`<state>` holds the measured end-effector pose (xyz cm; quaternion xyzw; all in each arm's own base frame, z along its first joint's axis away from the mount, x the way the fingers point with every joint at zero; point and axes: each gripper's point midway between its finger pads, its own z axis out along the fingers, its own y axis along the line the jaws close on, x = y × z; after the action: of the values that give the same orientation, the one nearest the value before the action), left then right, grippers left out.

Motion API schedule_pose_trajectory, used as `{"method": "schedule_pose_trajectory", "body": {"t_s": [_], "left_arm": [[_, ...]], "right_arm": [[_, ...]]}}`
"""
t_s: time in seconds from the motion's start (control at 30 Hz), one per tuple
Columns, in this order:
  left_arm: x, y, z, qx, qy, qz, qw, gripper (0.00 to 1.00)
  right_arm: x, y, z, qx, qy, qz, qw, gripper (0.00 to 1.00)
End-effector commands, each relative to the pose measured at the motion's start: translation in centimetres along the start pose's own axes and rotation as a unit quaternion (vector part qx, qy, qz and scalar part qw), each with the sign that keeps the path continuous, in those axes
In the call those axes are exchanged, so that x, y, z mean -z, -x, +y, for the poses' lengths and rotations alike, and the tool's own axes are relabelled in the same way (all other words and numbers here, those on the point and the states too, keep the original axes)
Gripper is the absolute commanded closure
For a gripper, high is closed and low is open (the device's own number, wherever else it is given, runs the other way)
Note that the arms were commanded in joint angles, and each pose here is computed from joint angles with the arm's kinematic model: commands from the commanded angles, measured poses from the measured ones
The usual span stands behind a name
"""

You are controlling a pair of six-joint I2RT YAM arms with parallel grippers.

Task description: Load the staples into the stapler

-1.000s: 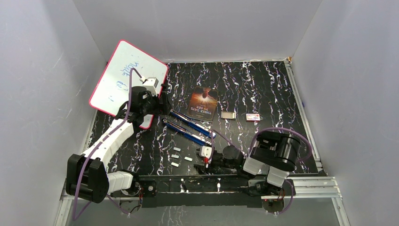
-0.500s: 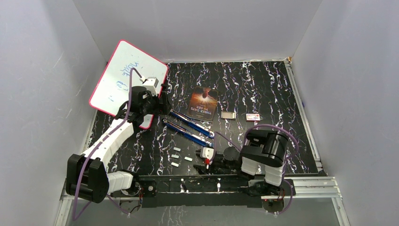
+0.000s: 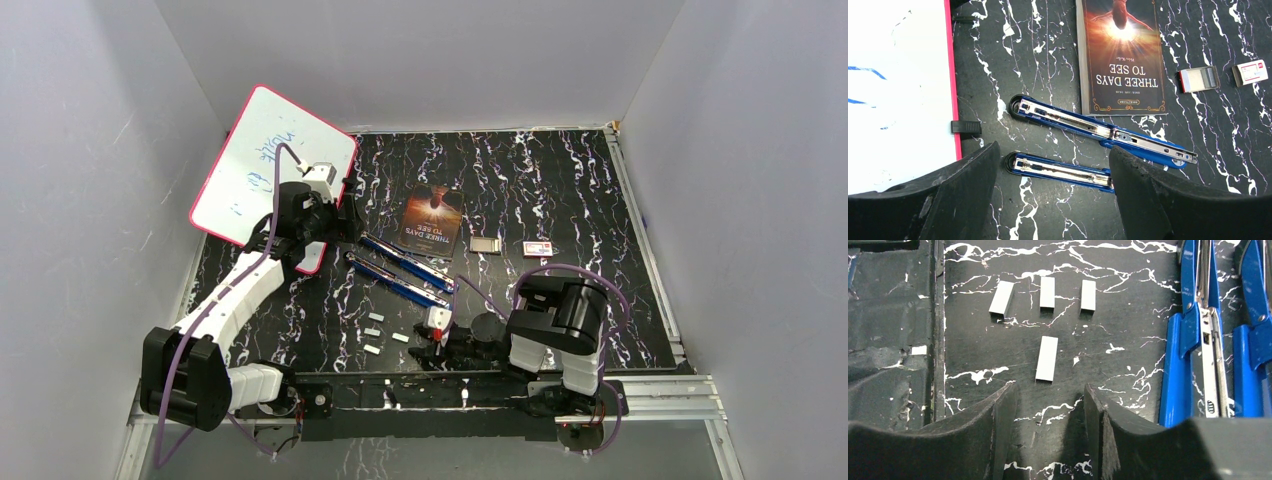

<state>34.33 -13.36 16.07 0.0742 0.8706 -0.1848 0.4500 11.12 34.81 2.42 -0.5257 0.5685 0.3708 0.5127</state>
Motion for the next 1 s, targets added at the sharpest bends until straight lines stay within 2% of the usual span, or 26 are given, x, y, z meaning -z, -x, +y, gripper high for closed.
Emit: {"method": "schedule_pose_trajectory", "body": {"t_s": [0.0,0.33,0.97], "left_arm": [[0.2,1.6,-0.1,-0.006,0.0,-0.017,1.0,0.21],[-0.1,1.3,0.1,-0.006,0.005,-0.01,1.0,0.21],[-0.2,1.3,0.4,-0.008,0.01,-0.009,1.0,0.21]], "right_arm": [[0.1,-0.2,0.4,-0.034,-0.006,0.0,0.999,0.41],[-0.6,-1.1,0.8,-0.07,-0.008,0.017,0.997,0.43],[-1.4,-1.9,0.1,-0.075,-0.026,0.034,0.996,0.55]]}}
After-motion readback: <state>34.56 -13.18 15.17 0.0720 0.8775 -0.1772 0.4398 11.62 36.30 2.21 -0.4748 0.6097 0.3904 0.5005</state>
